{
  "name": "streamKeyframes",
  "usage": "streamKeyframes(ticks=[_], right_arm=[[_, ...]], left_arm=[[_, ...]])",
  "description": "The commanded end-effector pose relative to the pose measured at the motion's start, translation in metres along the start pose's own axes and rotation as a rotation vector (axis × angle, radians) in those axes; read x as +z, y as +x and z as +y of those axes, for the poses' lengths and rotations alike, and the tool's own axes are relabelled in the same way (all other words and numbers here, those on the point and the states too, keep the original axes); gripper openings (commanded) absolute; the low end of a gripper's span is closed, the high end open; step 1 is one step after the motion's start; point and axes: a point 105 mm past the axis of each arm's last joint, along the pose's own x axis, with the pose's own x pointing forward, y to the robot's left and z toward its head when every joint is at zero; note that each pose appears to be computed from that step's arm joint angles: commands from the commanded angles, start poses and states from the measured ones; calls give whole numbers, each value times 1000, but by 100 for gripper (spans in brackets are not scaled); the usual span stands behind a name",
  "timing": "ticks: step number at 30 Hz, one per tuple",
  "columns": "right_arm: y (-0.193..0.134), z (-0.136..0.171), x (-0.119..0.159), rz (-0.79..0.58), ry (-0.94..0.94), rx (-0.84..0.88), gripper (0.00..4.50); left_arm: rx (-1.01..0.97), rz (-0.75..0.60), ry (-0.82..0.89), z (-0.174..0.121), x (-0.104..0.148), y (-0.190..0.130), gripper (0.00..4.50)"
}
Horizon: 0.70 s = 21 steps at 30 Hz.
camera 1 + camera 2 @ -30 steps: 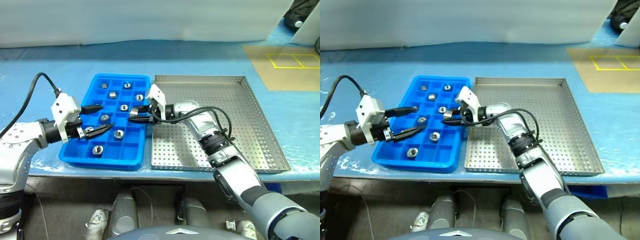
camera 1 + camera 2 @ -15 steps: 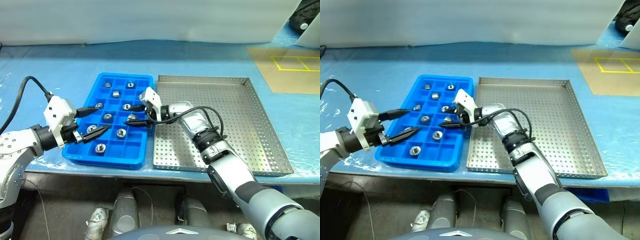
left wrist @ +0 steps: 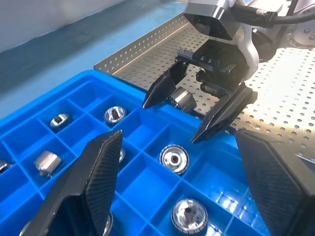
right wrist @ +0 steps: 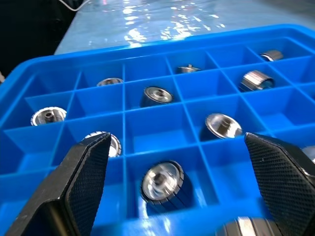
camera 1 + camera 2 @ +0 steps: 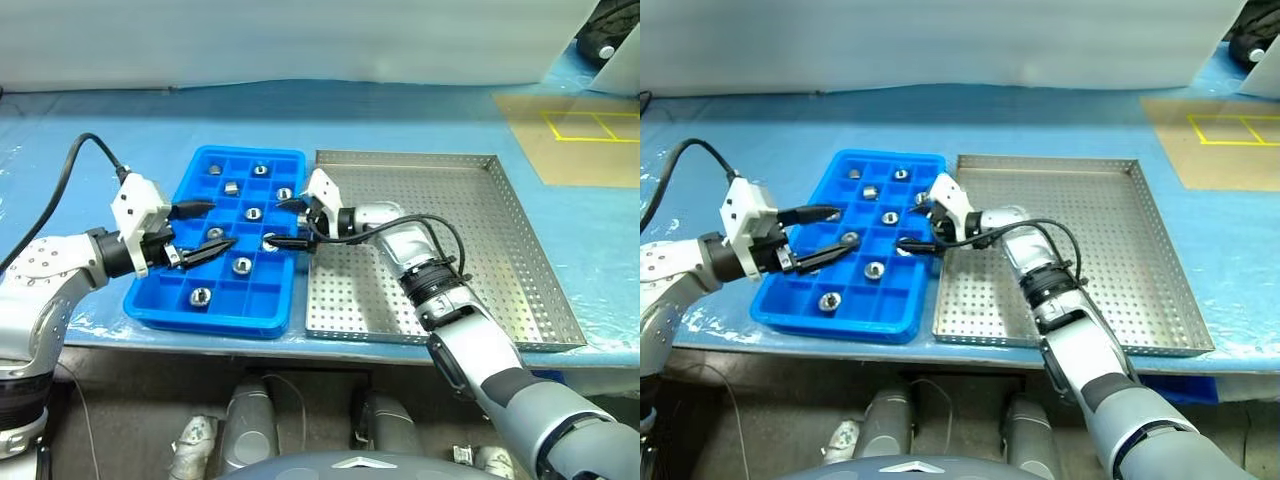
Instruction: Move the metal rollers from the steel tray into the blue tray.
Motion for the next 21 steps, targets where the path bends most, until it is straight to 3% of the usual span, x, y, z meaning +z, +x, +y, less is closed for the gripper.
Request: streamKeyframes(ticks=[1, 5, 11, 16, 21], right_arm=[[-27, -19, 0, -9, 6, -122, 447], [-59, -28, -18, 27, 33, -240, 447], [-65, -21, -21, 19, 59, -300, 447], [-62, -12, -16, -1, 77, -268, 447], [-45, 4, 11, -53, 56, -120, 447]], left_arm=[[-49, -37, 31, 0, 6, 13, 384], [-108, -58, 38, 3, 4, 31, 384], [-167, -83, 48, 6, 7, 48, 384], [-182, -81, 55, 10, 7, 49, 384], [-197, -23, 66, 16, 1, 33, 384]])
